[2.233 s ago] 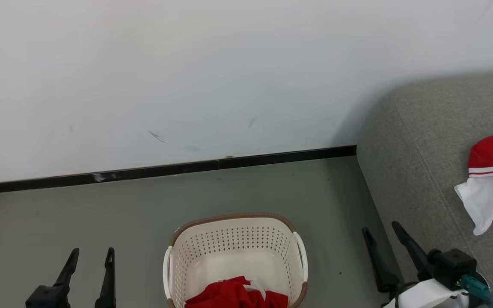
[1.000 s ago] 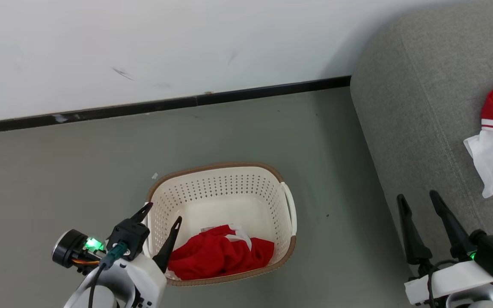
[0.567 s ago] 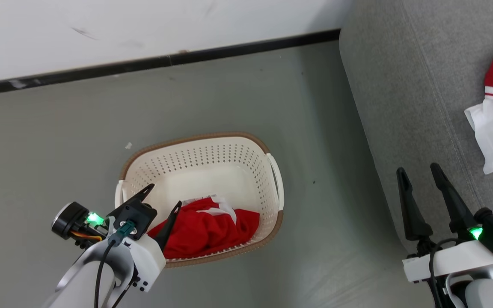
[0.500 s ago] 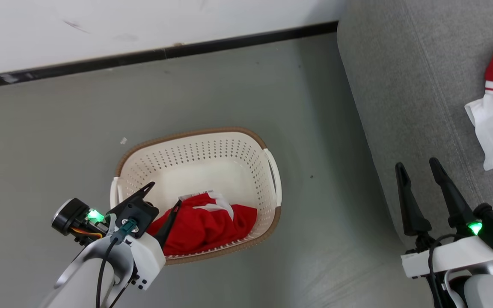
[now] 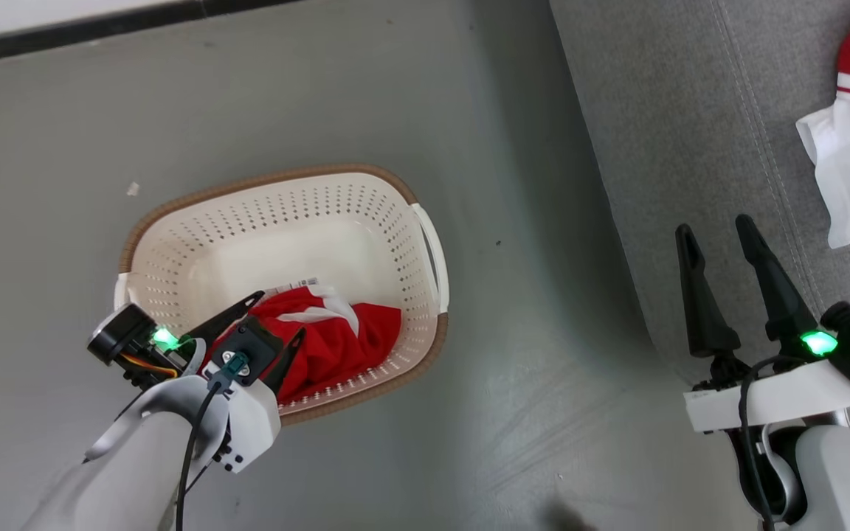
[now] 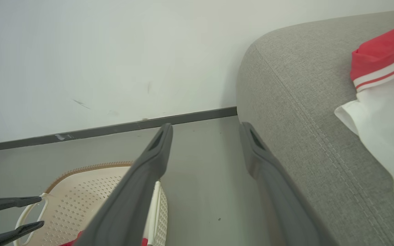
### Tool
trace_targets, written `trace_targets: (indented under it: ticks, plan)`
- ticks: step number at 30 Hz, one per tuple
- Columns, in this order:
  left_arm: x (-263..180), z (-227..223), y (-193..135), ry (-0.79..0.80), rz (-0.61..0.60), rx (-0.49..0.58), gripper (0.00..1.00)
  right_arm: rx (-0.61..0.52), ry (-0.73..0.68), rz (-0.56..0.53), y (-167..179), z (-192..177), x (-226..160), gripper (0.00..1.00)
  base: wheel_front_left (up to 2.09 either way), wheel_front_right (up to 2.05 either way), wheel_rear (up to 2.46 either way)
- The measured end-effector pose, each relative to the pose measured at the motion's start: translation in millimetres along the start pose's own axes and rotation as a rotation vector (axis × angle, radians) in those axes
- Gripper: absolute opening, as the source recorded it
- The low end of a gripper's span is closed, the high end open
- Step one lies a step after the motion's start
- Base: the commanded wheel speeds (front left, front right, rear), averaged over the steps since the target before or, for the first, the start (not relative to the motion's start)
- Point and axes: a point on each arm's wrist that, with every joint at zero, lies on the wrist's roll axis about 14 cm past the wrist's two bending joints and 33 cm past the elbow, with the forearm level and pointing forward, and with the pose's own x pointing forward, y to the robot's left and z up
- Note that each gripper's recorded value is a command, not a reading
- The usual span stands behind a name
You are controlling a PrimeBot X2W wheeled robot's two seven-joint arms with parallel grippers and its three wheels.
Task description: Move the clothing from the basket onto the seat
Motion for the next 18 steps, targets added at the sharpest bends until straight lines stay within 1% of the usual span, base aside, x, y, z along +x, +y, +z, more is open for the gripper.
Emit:
trace_targets:
  ticks: [6,12,18]
  plan:
    - [18,-25,-9,0.067,-0.070,0.042,1.00,-0.002,0.006,-0.009,-4,-5,10,1.00,0.00,0.00,0.00]
    - [31,-45,-11,0.114,-0.111,0.087,1.00,-0.002,0.006,-0.017,-8,-7,18,1.00,0.00,0.00,0.00]
    - [47,-61,-13,0.147,-0.140,0.095,1.00,-0.011,0.024,-0.022,-11,-15,22,1.00,0.00,0.00,0.00]
